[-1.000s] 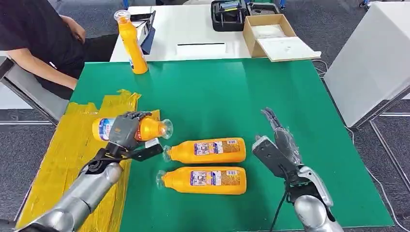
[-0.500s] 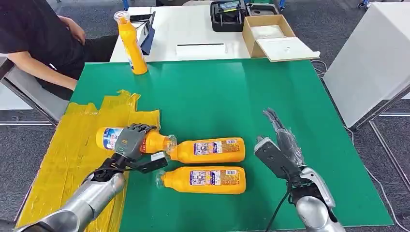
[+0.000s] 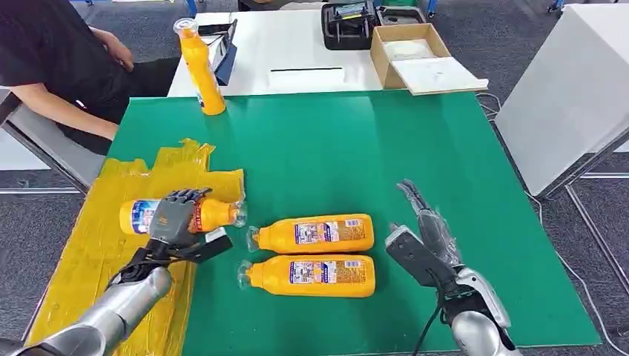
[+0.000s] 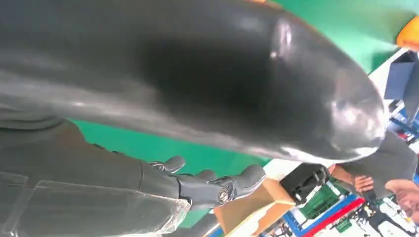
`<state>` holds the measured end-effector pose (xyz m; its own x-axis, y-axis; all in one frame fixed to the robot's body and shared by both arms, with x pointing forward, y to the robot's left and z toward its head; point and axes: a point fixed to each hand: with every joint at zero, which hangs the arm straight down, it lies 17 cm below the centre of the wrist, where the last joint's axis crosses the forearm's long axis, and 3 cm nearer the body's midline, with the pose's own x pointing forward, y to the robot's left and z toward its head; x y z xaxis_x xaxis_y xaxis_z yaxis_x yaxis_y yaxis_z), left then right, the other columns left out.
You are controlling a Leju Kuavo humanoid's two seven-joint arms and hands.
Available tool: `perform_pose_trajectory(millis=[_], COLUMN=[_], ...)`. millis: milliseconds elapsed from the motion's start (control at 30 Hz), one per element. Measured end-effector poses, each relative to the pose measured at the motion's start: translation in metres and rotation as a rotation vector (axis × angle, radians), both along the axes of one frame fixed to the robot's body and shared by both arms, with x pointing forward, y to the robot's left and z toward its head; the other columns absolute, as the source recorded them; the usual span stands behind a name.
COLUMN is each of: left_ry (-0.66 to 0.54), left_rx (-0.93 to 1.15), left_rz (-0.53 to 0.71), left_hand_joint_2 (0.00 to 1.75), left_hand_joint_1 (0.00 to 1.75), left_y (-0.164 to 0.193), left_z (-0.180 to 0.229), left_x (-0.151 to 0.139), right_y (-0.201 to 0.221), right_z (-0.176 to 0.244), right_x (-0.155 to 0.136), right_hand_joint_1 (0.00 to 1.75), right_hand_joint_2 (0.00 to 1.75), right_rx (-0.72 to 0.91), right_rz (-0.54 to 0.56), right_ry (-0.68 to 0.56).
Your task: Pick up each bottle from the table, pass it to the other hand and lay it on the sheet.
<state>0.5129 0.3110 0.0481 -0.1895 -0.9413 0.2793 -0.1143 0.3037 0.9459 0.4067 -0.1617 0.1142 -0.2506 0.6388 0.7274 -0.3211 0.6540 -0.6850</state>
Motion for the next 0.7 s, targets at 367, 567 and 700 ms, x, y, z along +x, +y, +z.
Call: perform_pose_trajectory(millis=[367, 567, 700], left_ry=[-0.024, -0.064, -0.101], left_rx=[-0.123, -0.171, -0.305], left_rz=[0.106, 0.061, 0.022], left_hand_joint_2=[0.0, 0.0, 0.0], left_hand_joint_1=[0.0, 0.0, 0.0], left_y=[0.052, 0.035, 0.024], left_z=[0.028, 0.047, 0.065], left_x=[0.016, 0.026, 0.027], right_y=[0.002, 0.0, 0.004], right_z=[0.002, -0.014, -0.02], right_x=[0.013, 0.003, -0.003], right_hand_joint_1=[0.0, 0.0, 0.0], right_hand_joint_2=[0.0, 0.0, 0.0], right_rx=[-0.005, -0.046, -0.062], right_rz=[0.03, -0.007, -0.005], right_ry=[0.02, 0.028, 0.031])
